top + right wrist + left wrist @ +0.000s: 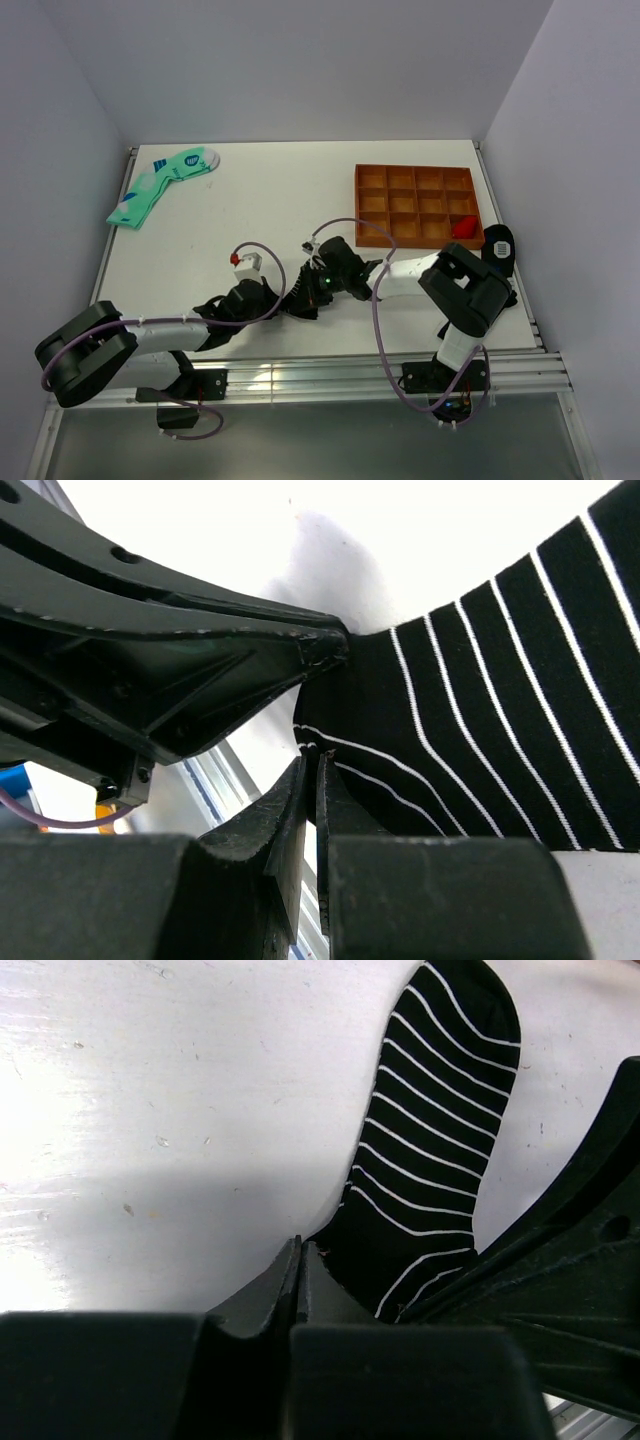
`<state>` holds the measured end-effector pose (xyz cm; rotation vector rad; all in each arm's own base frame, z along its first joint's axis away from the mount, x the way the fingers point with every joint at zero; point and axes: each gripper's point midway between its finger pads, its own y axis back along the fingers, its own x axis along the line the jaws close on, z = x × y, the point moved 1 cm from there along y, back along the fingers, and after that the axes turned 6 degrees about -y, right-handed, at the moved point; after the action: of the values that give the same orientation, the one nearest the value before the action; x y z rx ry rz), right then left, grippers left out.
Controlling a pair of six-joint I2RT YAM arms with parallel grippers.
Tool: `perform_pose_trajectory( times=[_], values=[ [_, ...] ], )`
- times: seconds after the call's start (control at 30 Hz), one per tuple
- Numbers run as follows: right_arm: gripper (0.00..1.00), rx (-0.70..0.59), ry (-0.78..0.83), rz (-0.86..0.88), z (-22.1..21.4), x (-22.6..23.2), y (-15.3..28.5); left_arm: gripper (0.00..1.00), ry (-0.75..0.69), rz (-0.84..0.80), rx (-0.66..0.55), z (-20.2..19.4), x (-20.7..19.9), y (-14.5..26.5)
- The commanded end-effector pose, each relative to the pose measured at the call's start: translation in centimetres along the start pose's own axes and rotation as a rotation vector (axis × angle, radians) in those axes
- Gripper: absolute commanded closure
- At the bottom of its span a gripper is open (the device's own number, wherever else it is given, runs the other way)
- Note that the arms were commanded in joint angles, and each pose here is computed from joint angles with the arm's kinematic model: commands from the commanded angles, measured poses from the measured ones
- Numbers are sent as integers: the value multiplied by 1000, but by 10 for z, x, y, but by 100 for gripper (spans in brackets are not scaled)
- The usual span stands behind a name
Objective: Roll the socks
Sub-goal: Roll the sock at the center of the board.
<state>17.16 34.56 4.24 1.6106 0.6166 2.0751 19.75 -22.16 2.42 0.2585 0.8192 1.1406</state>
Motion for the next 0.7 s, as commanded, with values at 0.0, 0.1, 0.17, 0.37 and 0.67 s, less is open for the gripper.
perform_pose_trajectory(
  times=[0.0, 0.1, 0.17, 0.37, 0.67],
  values=[
    [98, -43, 52, 31, 10, 14, 6, 98, -12, 6, 5, 2, -3, 1],
    [98, -46, 49, 23, 10, 13, 7, 100, -3, 8, 5, 2, -3, 2],
    [98, -50, 49, 10, 10, 11, 6, 100, -2, 9, 4, 2, -2, 3],
    [98, -73, 56, -30, 16, 5, 9, 100, -36, 4, 14, 6, -5, 8],
    [98, -79, 67, -30, 31, 12, 9, 100, -91, -25, 43, 7, -13, 12]
  ],
)
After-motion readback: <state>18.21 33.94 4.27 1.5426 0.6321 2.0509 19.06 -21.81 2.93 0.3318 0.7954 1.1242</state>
